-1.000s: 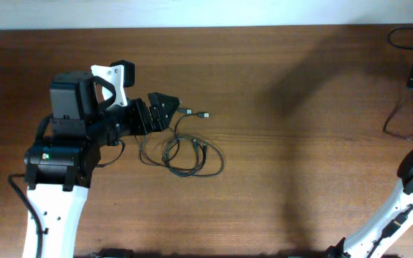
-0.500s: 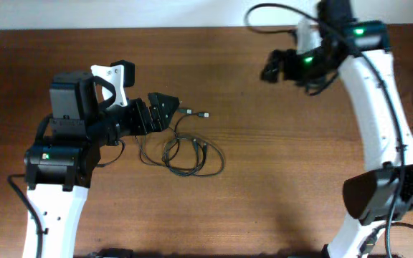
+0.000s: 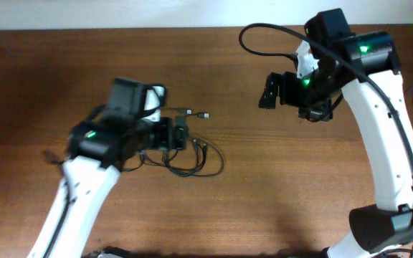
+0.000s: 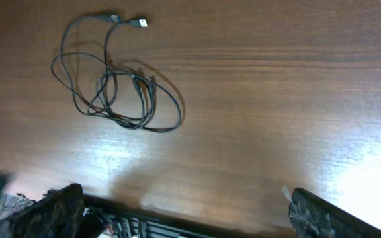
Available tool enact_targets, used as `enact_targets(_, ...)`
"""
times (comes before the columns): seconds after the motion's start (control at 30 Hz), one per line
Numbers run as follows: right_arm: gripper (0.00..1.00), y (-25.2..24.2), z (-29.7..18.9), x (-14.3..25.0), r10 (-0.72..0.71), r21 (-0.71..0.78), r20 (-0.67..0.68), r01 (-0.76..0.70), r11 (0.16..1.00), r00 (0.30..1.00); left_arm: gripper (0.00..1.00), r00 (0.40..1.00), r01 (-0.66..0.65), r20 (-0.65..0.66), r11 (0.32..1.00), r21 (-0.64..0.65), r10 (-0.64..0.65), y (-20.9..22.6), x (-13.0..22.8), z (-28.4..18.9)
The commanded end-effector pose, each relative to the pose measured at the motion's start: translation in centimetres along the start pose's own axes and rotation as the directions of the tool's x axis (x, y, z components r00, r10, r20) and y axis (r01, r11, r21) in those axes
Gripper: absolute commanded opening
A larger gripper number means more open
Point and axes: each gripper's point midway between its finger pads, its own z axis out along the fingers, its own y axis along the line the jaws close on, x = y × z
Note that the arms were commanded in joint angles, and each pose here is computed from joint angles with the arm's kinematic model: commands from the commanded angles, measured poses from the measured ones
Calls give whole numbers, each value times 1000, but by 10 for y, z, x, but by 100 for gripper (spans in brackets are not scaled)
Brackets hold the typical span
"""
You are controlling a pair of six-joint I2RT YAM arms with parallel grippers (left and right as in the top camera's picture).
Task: Untangle cables
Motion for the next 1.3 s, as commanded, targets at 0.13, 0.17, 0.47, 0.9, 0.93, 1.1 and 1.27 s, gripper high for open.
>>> enact_targets(0.13,98,-22,-32,9,-15,132,111,0,991,994,71,918,-146,-395,902,-407,-30,48,61,124)
enact_targets(0.17,99,-22,-32,9,-15,131,111,0,991,994,58,902,-159,-429,896,-415,-38,52,68,134)
enact_targets(0.47,99,-26,-33,8,-25,154,115,7,988,993,45,909,-128,-412,895,-427,-67,64,89,187)
enact_targets(0.9,99,-27,-33,1,-32,164,142,9,986,989,0,937,-35,-329,902,-430,-120,42,51,123)
enact_targets(0.93,98,-33,-35,-1,-36,201,156,4,980,987,0,957,-4,-269,919,-394,-111,32,37,99)
enact_targets(1.1,99,-30,-20,7,-18,167,96,1,986,995,0,987,96,148,975,-200,-67,1,-15,-22)
enact_targets(1.27,99,-7,65,27,14,-98,-107,-24,995,994,0,904,121,421,989,-85,-74,-8,-37,-98)
